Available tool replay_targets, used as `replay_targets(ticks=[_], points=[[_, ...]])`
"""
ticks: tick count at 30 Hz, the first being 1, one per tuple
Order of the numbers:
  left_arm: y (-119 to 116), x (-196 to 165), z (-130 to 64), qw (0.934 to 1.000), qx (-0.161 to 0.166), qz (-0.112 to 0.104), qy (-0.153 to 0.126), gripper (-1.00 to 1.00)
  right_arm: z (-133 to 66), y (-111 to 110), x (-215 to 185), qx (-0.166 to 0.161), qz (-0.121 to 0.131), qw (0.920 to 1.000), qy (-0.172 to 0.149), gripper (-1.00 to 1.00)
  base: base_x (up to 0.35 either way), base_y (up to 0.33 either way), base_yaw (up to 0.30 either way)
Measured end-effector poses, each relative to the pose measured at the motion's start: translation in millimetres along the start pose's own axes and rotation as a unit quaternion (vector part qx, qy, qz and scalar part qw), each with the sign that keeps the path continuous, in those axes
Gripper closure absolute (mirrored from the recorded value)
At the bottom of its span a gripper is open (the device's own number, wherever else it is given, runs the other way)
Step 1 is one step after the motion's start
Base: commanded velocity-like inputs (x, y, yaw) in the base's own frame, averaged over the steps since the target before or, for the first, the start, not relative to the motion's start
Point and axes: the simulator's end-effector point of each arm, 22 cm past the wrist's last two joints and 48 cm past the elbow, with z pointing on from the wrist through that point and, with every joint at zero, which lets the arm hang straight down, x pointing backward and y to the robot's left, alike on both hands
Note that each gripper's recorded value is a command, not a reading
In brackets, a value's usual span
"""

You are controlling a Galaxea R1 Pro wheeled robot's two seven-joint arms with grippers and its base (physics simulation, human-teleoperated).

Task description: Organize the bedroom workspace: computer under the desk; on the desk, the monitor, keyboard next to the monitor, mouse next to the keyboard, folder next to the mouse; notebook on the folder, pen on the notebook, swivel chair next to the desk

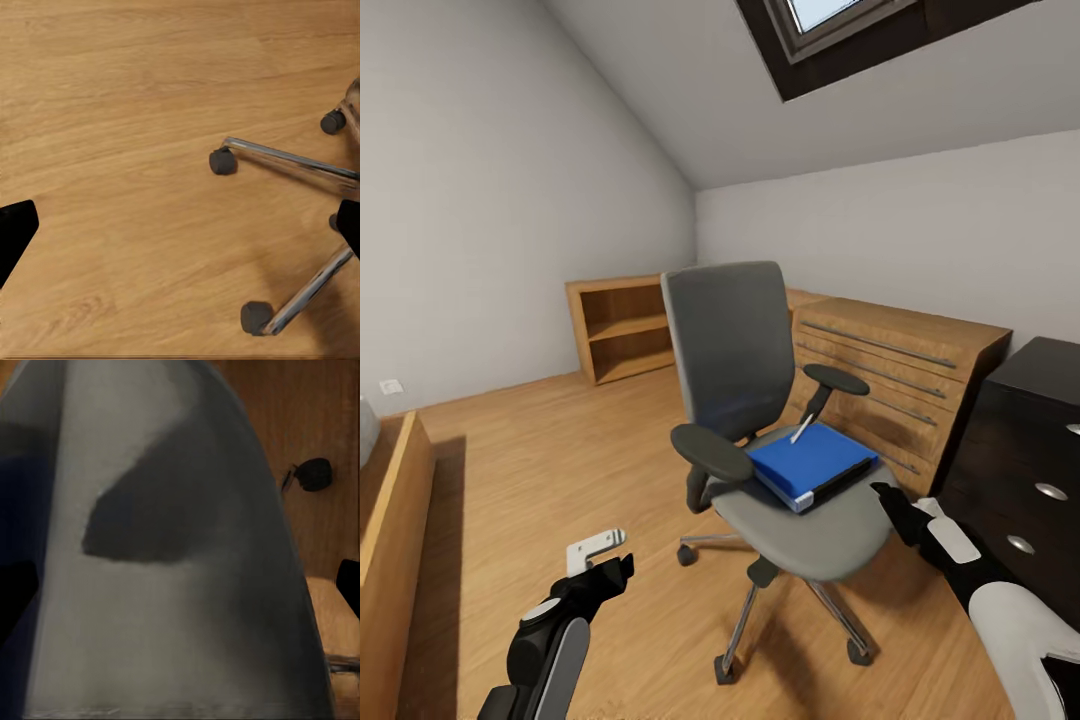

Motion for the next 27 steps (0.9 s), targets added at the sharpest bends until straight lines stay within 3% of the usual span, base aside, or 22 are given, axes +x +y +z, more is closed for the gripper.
replay_targets(ticks=[11,27], points=[[-2.8,0.8,-0.1,1.0,0.003,0.002,0.001,-1.0,0.6,-2.5,2.4,0.004,-0.005,1.0,0.001,-1.0,-0.238,0.0,0.003],[-2.8,0.8,-0.3,1.0,0.003,0.003,0.001,-1.0,0.6,-2.2,4.3,0.004,-0.005,1.0,0.003,-1.0,-0.041,0.0,0.0]])
